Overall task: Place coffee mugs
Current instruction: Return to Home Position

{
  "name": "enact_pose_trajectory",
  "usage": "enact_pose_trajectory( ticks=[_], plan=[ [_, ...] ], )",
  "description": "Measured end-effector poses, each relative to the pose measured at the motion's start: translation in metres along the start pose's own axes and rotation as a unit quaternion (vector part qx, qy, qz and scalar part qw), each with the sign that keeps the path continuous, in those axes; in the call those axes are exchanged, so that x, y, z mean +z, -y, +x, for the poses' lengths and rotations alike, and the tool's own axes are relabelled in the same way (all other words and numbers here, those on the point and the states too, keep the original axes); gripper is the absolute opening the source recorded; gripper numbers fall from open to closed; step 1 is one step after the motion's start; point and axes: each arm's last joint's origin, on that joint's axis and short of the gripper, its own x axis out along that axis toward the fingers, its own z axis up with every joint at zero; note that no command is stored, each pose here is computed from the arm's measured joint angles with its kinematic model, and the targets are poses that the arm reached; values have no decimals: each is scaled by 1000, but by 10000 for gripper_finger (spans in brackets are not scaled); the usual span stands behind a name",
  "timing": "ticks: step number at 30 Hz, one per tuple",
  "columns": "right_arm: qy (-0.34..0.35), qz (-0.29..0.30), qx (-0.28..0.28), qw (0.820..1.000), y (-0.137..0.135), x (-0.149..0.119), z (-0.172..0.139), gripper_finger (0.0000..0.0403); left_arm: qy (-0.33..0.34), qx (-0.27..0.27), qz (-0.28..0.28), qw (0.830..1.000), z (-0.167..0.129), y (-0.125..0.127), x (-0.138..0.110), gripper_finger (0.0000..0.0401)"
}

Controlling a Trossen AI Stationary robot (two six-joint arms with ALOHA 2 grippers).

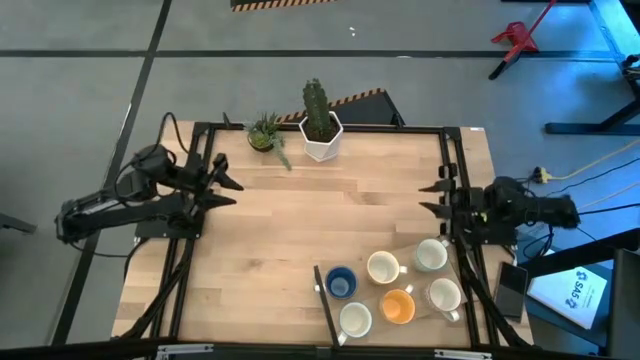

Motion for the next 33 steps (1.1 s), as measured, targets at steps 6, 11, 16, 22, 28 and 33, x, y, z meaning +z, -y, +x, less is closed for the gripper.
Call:
enact_pose_trajectory(
  ticks=[6, 11, 16, 22, 28, 33],
  plan=[
    [-69, -1, -9, 998, 11, -15, -3, 134, -27, 66, -12, 997, -10, 0, -14, 179],
    [-75, 2, -10, 997, 11, -37, -6, 134, -28, 70, -36, 997, -13, -8, -52, 179],
    [-104, 7, -49, 993, 11, -55, -10, 134, -23, 69, -83, 994, -17, -19, -100, 179],
    [-112, -4, -54, 992, 14, -57, -11, 134, -23, 54, -110, 992, -18, -24, -124, 179],
    [-125, 0, -52, 991, 14, -59, -12, 134, -12, 77, -84, 993, -18, -26, -124, 179],
    [-127, 0, -52, 991, 14, -60, -12, 134, -10, 84, -84, 993, -18, -27, -124, 179]
  ],
)
